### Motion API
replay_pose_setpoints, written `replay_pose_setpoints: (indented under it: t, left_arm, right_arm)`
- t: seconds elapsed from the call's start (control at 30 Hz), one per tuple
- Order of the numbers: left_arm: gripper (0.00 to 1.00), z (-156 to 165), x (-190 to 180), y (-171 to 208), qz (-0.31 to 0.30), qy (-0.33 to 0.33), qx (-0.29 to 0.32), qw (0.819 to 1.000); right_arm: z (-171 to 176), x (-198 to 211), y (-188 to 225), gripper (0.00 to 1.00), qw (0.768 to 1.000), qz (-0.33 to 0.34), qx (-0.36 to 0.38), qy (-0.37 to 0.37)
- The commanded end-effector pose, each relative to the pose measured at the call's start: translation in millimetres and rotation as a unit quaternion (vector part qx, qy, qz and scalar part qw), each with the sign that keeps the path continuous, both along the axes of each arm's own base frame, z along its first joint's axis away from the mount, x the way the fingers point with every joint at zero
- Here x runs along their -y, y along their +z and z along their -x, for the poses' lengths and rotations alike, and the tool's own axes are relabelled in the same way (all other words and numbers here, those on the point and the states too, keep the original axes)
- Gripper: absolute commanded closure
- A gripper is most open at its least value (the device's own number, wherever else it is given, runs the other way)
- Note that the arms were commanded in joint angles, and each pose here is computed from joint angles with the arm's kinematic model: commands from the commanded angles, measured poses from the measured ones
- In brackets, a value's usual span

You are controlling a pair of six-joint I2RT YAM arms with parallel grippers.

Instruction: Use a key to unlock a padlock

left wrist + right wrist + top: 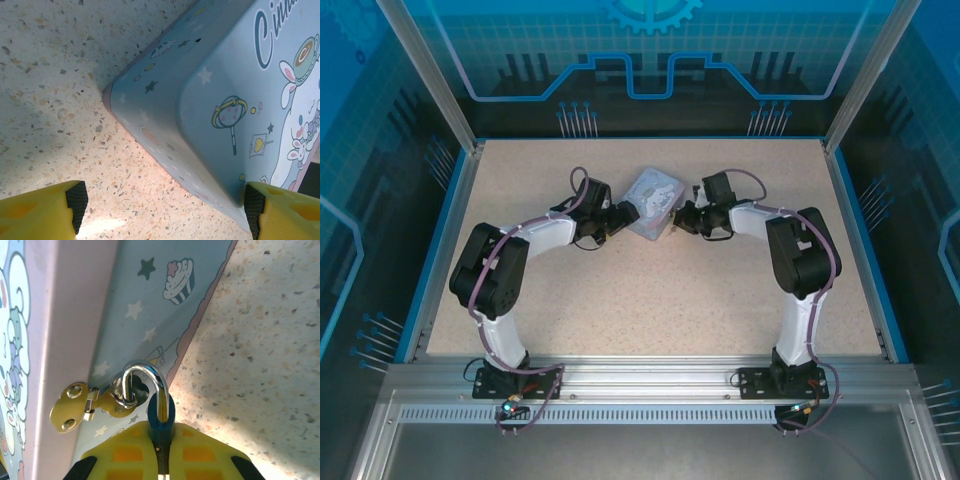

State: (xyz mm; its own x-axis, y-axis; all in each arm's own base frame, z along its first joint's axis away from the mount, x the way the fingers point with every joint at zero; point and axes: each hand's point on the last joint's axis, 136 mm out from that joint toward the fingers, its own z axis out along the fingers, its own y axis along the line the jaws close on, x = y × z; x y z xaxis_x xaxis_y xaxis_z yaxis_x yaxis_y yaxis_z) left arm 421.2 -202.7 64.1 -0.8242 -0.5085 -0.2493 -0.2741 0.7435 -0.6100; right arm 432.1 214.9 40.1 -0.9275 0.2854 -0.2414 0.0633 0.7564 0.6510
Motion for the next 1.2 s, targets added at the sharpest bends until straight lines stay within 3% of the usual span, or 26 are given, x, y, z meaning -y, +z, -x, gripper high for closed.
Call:
replay_pose_setpoints:
  t: [0.0, 0.27, 0.4, 0.67, 1.0, 1.17]
  left_arm:
    - [0.19, 25, -24, -44, -0.058, 0.015, -0.08, 0.995]
    - [0.19, 24, -23, -45, -0.054, 0.015, -0.079, 0.995]
    - [0.19, 22, -22, -45, -0.047, 0.016, -0.078, 0.996]
    - [0.19, 18, -21, -46, -0.039, 0.017, -0.07, 0.997]
    - [0.19, 17, -24, -48, -0.028, 0.021, -0.068, 0.997]
    - [0.19, 18, -25, -50, -0.026, 0.021, -0.071, 0.997]
  right_arm:
    - [11, 17, -21, 1.0, 0.999, 0.012, -0.034, 0.015]
    - [5, 8, -10, 1.0, 0.998, -0.045, 0.015, 0.05]
    - [4, 8, -7, 1.0, 0.993, -0.104, 0.018, 0.047]
    - [10, 17, -14, 1.0, 0.996, -0.075, -0.005, 0.055]
    - [8, 7, -11, 1.0, 0.989, -0.141, -0.032, 0.02]
    - [7, 2, -11, 1.0, 0.988, -0.135, -0.065, -0.025]
